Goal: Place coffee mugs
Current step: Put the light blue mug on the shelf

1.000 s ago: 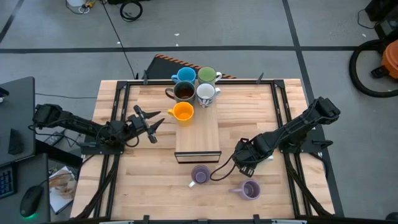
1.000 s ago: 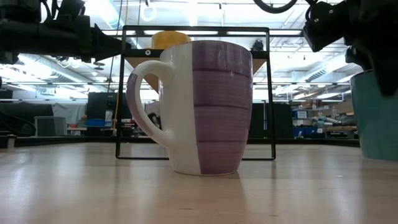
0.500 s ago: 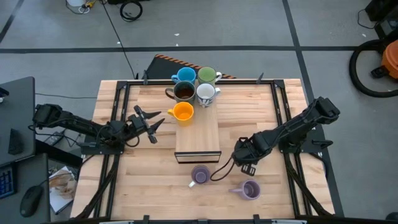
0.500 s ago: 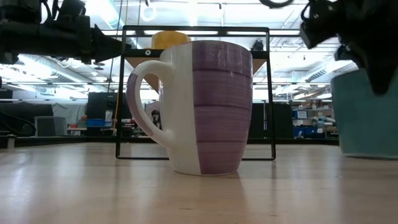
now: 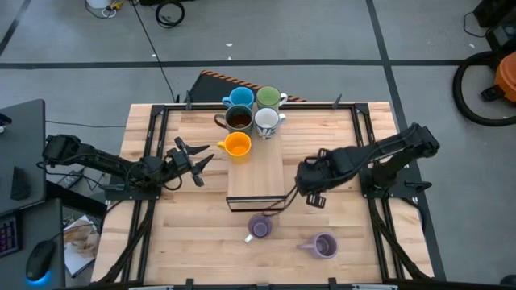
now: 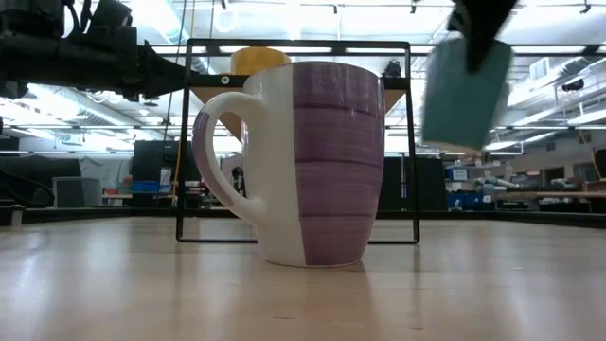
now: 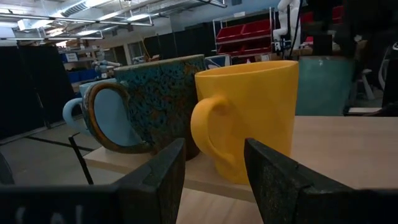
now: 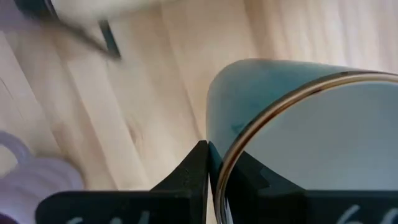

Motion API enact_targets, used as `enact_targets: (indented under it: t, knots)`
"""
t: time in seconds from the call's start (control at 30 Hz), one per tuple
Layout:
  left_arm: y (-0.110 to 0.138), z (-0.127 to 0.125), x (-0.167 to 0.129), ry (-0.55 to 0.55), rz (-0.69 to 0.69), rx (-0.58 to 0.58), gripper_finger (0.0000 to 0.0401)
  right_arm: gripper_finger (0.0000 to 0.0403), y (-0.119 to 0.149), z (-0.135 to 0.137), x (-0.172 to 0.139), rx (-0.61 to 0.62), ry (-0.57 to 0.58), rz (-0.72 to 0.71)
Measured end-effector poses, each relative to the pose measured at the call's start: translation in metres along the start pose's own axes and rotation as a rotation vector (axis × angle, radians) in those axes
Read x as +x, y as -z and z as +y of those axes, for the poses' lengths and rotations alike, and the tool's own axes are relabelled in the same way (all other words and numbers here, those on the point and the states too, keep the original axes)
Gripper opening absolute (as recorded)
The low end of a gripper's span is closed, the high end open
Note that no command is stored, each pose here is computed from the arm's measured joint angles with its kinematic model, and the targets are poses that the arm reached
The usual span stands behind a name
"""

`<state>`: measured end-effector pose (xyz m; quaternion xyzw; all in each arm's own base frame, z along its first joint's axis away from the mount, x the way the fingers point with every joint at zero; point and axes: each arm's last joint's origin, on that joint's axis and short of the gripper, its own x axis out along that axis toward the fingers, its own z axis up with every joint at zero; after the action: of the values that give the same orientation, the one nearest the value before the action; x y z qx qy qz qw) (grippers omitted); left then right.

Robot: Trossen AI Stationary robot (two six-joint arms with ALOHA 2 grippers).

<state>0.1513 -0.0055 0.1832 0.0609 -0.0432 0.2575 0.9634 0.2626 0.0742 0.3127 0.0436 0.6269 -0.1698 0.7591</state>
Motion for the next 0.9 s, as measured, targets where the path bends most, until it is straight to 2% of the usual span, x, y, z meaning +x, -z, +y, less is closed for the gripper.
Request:
enact_targets:
  t: [0.4,0.63,0.9]
  knots:
    - [0.0,0.0,0.0,-0.001,0.0,0.0,0.0172,0.0042,-0.035,-0.034,-0.042,0.009,-0.017,-0.207]
    - [0.0,0.0,0.0,-0.001,0.001,0.005,0.0172,0.0042,-0.058,-0.039,-0.052,0.009,-0.182,-0.356]
    - [0.002,0.0,0.0,0.001,0.017,0.014,0.0172,0.0042,-0.068,-0.042,-0.043,0.026,-0.17,-0.345]
